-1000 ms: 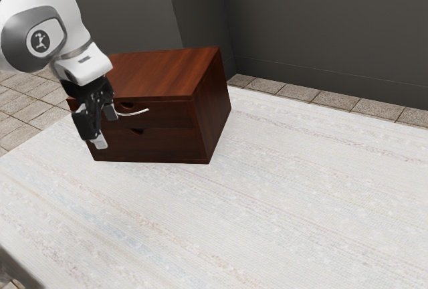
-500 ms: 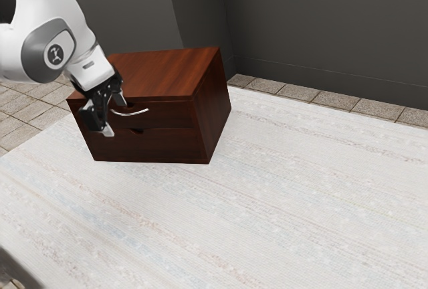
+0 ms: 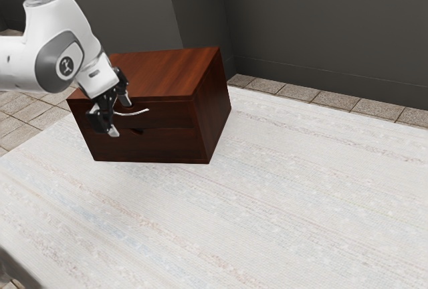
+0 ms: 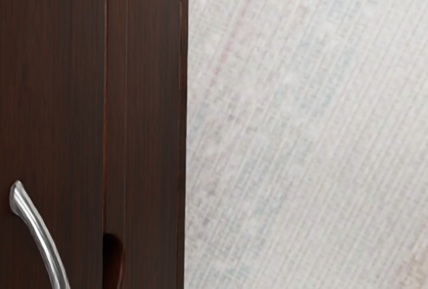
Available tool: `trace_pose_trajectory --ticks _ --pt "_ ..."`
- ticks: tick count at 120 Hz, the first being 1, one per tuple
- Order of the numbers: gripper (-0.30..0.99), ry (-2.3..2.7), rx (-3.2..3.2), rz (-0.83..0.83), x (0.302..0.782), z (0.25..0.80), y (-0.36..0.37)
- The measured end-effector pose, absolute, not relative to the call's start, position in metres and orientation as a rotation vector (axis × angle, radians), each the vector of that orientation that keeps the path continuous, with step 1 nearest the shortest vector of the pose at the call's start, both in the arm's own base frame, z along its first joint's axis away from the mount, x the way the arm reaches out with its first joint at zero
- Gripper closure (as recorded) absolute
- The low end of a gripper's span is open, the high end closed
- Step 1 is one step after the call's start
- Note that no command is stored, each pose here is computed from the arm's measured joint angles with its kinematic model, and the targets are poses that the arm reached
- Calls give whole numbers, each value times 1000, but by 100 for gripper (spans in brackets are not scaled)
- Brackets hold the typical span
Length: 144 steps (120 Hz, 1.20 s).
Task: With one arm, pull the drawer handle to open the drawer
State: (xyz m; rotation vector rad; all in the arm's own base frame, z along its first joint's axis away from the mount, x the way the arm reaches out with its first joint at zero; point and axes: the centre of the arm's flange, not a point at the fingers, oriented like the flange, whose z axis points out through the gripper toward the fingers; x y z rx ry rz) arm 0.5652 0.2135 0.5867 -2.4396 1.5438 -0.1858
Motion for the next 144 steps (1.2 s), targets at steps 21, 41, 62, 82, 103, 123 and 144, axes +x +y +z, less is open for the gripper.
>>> trace_pose_trajectory --ticks 21,41,62,82,103,123,144 --pt "0 1521 -2457 -177 561 581 223" --pt "0 1493 -2473 -171 558 579 233" --pt "0 1478 -2477 -169 562 571 241" --pt "0 1483 -2476 -163 568 564 241" --pt "0 1474 -2467 -173 570 568 243" --pt "0 1459 -2461 -182 572 569 249" --pt "2 1457 -2457 -184 574 568 250"
